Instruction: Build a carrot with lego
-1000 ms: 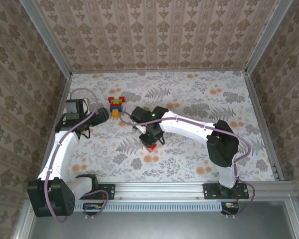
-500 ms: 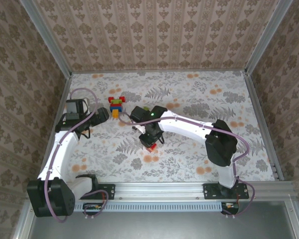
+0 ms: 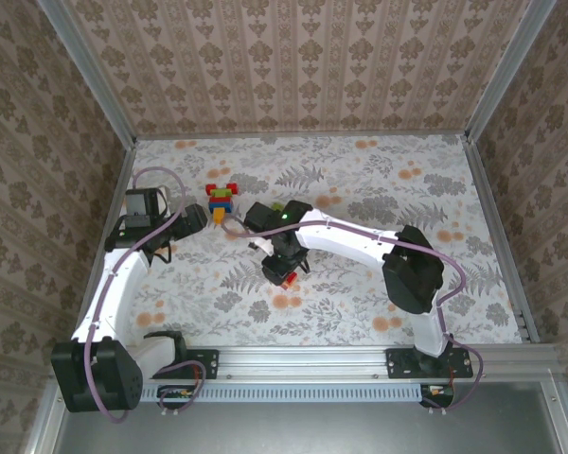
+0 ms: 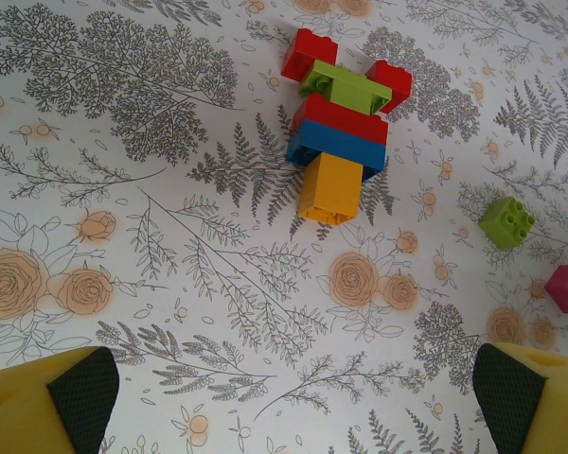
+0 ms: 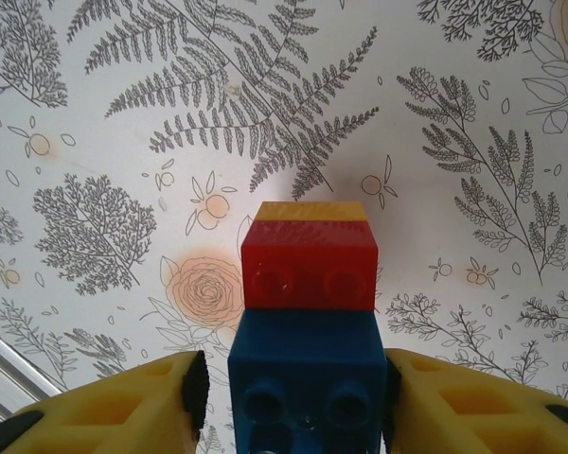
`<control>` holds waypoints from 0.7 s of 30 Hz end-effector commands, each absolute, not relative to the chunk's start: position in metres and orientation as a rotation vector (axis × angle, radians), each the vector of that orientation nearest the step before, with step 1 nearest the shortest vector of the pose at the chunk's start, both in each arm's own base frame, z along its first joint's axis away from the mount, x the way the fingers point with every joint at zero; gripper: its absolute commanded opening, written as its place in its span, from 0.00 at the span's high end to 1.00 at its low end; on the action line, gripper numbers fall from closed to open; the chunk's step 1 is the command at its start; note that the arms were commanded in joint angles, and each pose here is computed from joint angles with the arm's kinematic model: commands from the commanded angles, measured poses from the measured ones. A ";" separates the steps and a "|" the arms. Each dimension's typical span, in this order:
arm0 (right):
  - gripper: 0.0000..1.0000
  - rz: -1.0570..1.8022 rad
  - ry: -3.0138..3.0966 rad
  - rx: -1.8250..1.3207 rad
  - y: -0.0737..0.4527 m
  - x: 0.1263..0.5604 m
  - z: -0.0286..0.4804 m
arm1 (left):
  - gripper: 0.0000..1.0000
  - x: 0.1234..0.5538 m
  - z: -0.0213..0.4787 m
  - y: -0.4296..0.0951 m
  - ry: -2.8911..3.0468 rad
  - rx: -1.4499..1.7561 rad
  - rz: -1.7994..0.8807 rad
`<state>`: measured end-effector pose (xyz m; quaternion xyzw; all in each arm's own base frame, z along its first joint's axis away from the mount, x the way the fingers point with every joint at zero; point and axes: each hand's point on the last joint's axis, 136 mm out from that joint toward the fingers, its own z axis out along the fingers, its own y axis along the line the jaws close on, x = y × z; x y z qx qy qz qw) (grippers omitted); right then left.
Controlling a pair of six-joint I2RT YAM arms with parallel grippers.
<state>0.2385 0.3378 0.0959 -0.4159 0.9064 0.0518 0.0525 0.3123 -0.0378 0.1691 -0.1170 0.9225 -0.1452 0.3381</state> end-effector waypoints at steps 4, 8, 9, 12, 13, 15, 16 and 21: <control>0.33 0.204 2.710 -1.241 0.334 0.243 0.128 | 0.00 0.315 0.178 -0.042 2.389 -0.257 -0.379; 0.26 0.171 2.681 -1.176 0.320 0.257 0.147 | 0.00 0.315 0.179 -0.042 2.388 -0.256 -0.381; 0.26 0.166 2.679 -1.152 0.315 0.261 0.151 | 0.00 0.315 0.178 -0.042 2.388 -0.257 -0.383; 0.25 0.174 2.669 -1.057 0.297 0.280 0.163 | 0.00 0.315 0.178 -0.042 2.388 -0.255 -0.383; 0.25 0.175 2.669 -1.017 0.288 0.290 0.166 | 0.00 0.315 0.179 -0.042 2.386 -0.256 -0.383; 0.25 0.157 2.677 -0.939 0.270 0.311 0.167 | 0.00 0.315 0.178 -0.042 2.388 -0.254 -0.385; 0.25 0.143 2.681 -0.918 0.261 0.321 0.165 | 0.00 0.315 0.179 -0.043 2.388 -0.253 -0.386; 0.25 0.053 2.691 -0.906 0.228 0.377 0.138 | 0.00 0.315 0.179 -0.043 2.387 -0.251 -0.386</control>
